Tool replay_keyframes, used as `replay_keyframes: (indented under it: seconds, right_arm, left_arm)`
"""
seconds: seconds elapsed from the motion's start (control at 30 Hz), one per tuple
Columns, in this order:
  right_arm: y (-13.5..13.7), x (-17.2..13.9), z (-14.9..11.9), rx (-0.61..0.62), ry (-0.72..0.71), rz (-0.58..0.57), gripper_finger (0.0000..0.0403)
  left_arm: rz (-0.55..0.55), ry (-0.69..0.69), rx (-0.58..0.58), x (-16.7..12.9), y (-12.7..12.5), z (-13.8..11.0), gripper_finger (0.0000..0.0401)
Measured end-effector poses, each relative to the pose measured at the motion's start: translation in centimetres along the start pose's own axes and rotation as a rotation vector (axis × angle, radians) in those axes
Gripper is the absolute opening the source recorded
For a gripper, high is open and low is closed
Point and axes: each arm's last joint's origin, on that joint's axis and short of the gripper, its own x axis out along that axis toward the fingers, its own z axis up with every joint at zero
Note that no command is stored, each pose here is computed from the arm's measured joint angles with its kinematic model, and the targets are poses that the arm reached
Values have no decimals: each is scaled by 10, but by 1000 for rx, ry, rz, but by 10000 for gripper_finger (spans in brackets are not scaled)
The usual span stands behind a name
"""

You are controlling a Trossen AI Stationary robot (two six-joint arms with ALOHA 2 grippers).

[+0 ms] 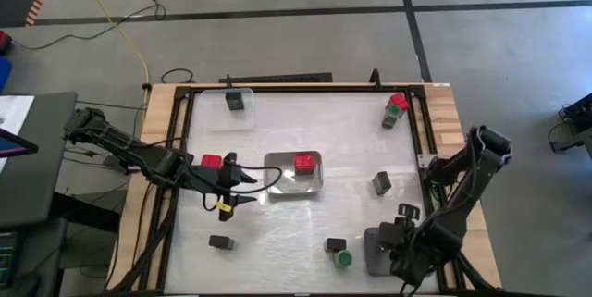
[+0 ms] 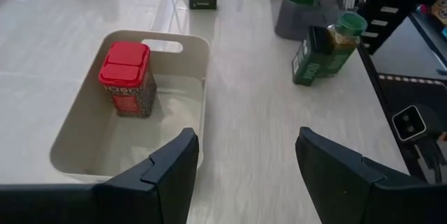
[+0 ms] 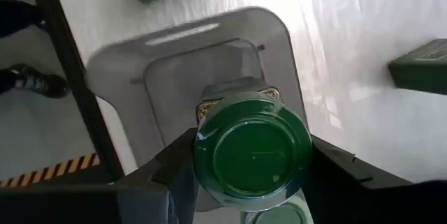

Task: Sort spices by type
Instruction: Put the top left green seasoning bottle into the black bin

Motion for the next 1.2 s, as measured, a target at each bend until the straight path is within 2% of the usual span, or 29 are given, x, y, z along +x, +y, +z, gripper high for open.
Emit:
replay_keyframes:
  seconds: [0.43, 0.97, 1.2]
  right_arm:
    - [-7, 37, -8, -13, 38, -6, 223]
    - [-8, 39, -9, 14, 48, -9, 223]
    - [-9, 39, -9, 30, 52, -21, 254]
  left_arm:
    - [1, 1, 12, 0, 0, 0, 229]
    - [1, 1, 12, 0, 0, 0, 229]
    - [1, 1, 13, 0, 0, 0, 229]
